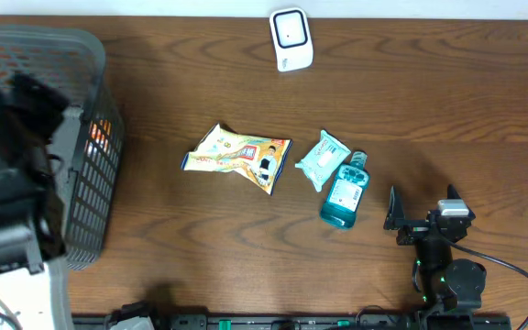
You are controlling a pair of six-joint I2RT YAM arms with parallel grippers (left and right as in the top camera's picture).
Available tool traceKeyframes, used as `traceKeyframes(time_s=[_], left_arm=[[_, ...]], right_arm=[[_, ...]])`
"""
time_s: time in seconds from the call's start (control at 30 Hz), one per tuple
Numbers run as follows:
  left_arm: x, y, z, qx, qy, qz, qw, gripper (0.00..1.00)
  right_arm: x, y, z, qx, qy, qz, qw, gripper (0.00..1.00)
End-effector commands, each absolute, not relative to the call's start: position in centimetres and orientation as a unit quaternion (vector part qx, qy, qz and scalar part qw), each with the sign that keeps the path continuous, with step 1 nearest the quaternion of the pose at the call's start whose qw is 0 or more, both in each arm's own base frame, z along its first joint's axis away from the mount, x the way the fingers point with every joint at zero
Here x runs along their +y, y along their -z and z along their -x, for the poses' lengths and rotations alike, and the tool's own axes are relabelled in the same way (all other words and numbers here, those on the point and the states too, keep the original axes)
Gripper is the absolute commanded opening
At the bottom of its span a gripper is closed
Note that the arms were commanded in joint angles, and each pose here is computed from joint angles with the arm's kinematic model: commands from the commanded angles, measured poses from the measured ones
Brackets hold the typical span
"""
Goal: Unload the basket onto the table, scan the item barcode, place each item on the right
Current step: 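Move the left gripper into the basket and grasp the orange tissue box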
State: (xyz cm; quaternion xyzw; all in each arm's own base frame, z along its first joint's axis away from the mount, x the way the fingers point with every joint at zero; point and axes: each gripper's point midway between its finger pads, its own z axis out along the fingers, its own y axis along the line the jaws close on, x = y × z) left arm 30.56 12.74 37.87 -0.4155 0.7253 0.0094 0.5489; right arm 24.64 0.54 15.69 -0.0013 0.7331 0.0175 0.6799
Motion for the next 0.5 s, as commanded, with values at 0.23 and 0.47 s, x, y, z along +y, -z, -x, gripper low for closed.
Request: traceKeyframes(time_s=[0.23,0.47], left_arm=[[18.9,-27.4,-32.3,0.725,0.068,0.569,0.382,0.94],[17.6,-20.3,-35.0,0.740,0.138,0.602,0.265,0.98]], right_arm=[[0.4,-15.7,-24.6,0.733,-0.019,-0.007,0.680,0.99],[0.4,-15.7,-24.6,0.733,-0.019,-0.007,0.680,0.99]])
